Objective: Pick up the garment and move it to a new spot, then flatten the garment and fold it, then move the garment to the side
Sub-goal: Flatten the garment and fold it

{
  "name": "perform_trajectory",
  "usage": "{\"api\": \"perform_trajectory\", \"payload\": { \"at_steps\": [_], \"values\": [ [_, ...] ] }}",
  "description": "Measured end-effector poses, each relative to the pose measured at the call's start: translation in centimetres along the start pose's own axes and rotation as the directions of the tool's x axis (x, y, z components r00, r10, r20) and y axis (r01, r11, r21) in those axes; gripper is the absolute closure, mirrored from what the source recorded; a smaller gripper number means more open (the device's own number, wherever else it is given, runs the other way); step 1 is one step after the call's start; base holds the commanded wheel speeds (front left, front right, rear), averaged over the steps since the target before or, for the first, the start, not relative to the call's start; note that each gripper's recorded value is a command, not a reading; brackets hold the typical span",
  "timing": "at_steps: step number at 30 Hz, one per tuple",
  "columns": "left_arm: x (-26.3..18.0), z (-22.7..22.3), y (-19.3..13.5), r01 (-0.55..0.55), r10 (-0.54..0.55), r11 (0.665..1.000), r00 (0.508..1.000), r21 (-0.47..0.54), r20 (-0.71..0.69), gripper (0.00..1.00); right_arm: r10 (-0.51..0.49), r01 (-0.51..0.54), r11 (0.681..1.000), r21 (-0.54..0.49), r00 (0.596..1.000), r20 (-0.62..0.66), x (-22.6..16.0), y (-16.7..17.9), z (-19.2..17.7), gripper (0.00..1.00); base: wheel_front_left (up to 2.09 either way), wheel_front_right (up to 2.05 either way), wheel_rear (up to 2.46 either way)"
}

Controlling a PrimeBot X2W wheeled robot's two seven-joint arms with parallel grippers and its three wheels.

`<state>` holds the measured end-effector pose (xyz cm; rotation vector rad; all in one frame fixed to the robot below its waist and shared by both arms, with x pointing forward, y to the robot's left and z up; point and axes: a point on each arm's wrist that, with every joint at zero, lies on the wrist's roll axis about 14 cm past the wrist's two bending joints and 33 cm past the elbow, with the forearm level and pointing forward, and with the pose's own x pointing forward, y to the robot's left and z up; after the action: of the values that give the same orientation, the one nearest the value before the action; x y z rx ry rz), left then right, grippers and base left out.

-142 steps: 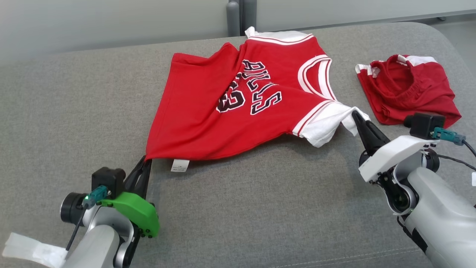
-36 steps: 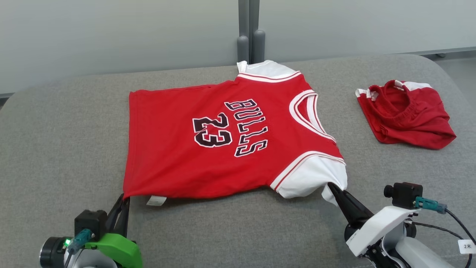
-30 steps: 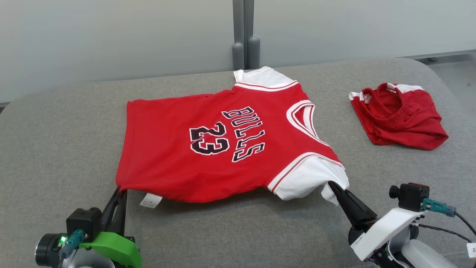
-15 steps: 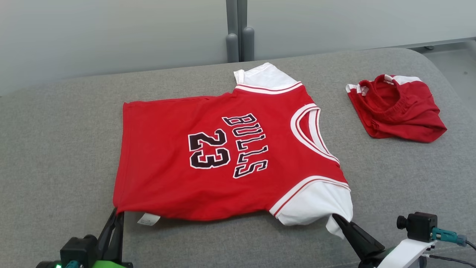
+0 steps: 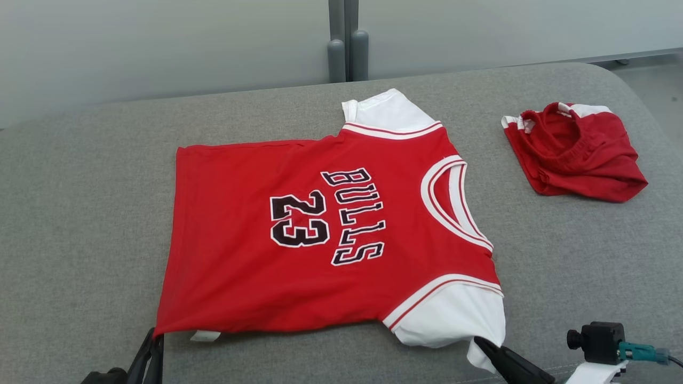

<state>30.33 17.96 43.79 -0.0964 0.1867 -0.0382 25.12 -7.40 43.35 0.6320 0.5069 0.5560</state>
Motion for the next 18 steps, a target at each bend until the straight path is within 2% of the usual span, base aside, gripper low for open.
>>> {"api": "perform_trajectory", "payload": {
  "at_steps": [6,13,15,18],
  "values": [
    [0.0,-0.5,0.0,-0.009,0.008,1.0,1.0,-0.008,-0.014,1.0,-0.03,0.029,1.0,0.007,0.998,0.061,0.1,-0.9,1.8,1.0,0.0,0.0,0.0],
    [-0.2,-2.0,-1.2,0.011,-0.013,0.999,0.998,-0.031,-0.061,1.0,-0.087,0.087,0.996,-0.008,0.996,0.008,0.0,-2.7,0.5,1.0,0.0,0.0,0.0],
    [-0.1,-2.4,-1.5,0.024,-0.027,0.999,0.997,-0.031,-0.076,1.0,-0.086,0.086,0.996,-0.012,0.996,0.001,0.4,-2.8,0.5,1.0,0.0,0.0,0.0],
    [1.5,-1.0,-1.9,0.058,-0.058,0.998,0.997,-0.013,-0.044,1.0,-0.04,0.042,0.997,-0.066,0.999,0.029,2.3,-2.1,2.9,1.0,0.0,0.0,0.0]
  ]
}}
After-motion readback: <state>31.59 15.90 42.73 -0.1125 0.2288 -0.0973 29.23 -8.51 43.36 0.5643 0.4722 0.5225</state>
